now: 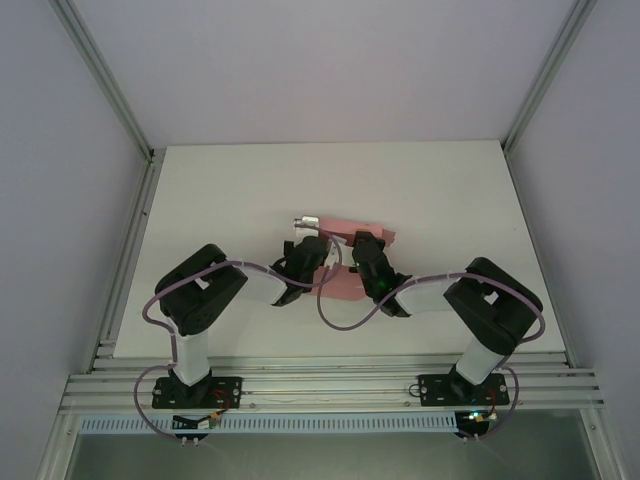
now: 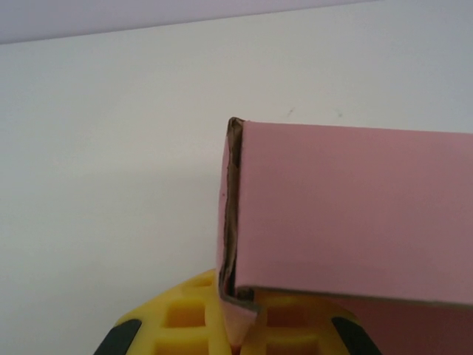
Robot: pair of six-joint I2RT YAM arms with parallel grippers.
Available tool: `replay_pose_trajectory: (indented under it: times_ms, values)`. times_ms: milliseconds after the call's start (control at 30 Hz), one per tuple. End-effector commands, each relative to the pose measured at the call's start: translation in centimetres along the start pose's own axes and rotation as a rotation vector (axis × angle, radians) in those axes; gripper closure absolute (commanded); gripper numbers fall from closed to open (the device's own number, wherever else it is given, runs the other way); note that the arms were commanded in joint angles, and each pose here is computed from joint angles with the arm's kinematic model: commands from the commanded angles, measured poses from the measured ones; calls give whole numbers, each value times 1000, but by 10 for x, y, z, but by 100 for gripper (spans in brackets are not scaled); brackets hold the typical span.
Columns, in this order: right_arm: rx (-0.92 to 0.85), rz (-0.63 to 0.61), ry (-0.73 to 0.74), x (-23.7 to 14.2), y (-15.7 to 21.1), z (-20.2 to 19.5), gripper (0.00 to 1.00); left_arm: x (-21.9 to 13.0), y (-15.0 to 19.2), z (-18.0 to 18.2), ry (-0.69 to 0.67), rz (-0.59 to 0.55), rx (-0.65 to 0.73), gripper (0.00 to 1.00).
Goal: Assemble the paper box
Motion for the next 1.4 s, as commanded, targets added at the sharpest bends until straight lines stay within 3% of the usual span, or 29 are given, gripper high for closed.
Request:
replay_pose_trajectory:
  times_ms: [0, 300, 500, 600, 667, 733, 767, 833, 867, 1000, 1133, 1233, 1367]
  values:
    - [-54, -13, -172, -5, 4, 37, 100, -3, -24, 22, -230, -116, -61, 100]
    - [-17, -1, -193, -4, 7, 33, 100, -8, -27, 28, -383, -137, -21, 100]
    - [41, 4, -199, 0, 5, 26, 100, -4, -19, 7, -162, -49, -17, 100]
    - [157, -6, -160, 1, -1, 2, 67, -4, -22, 3, -146, -39, -7, 100]
    - [245, -20, -129, -2, -2, -19, 60, -6, -24, 4, -137, -43, -18, 100]
    - [348, -31, -93, -9, 5, -47, 46, -9, -28, 5, -129, -50, -27, 100]
    - [407, -43, -69, -15, 10, -62, 35, -11, -30, 4, -120, -53, -32, 100]
    - [519, -97, -50, -33, 20, -91, 3, -14, -38, 6, -106, -67, -51, 100]
    - [574, -133, -42, -46, 24, -106, 0, -16, -43, 6, -96, -76, -62, 100]
    - [797, -255, 8, -102, 40, -160, 0, -24, -63, 6, -67, -107, -105, 100]
    - [1269, -166, 31, -140, 84, -189, 0, -39, -86, 10, 41, -130, -244, 100]
    - [1629, -2, -17, -154, 117, -181, 0, -47, -100, 28, 183, -97, -470, 100]
    - [1823, 7, -172, -156, 126, -161, 0, -55, -117, 61, 450, -63, -797, 100]
Point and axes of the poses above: each hand's point on the last joint's axis, 136 mm out from that joint toward the fingers, its own x axis out along the fingers, its own z axis along the line the jaws close on, y = z × x, the point moved 6 cm from there along -x, back along the fingers, and after that the axes turned 12 degrees about -x, right-handed, at the moved point
